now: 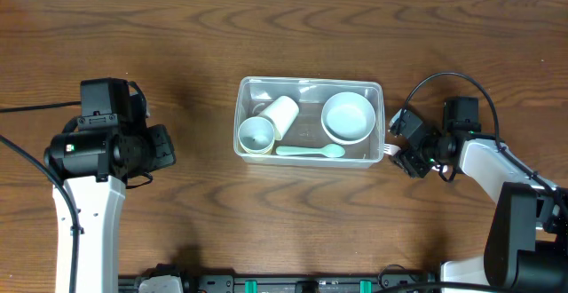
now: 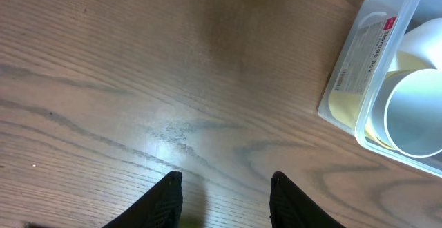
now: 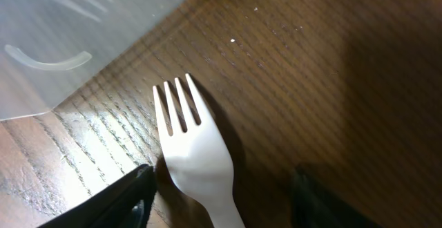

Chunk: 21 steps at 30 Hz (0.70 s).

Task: Pack container
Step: 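Position the right gripper over the white fork and close on it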

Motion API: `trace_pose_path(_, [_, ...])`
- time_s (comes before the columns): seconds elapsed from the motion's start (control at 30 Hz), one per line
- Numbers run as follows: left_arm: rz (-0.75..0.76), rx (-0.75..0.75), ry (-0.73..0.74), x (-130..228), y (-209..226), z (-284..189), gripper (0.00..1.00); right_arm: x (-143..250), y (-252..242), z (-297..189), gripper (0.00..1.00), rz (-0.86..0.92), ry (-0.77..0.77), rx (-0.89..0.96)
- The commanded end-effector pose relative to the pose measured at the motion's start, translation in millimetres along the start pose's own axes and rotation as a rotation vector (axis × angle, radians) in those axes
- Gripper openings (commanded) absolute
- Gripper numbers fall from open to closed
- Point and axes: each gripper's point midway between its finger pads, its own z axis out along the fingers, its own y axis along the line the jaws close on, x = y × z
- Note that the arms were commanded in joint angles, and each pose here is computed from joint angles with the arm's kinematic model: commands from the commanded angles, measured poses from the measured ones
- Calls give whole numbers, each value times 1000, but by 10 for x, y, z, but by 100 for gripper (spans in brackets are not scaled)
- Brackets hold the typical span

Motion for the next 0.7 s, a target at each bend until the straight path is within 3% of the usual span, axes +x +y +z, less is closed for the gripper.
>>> trace_pose_path(0.0, [4,8,7,3,-7,3,42,304,185,133,60,35,99,-48])
trace_pose_path(0.67, [4,8,7,3,-7,3,42,369,75,184,49,70,108,31])
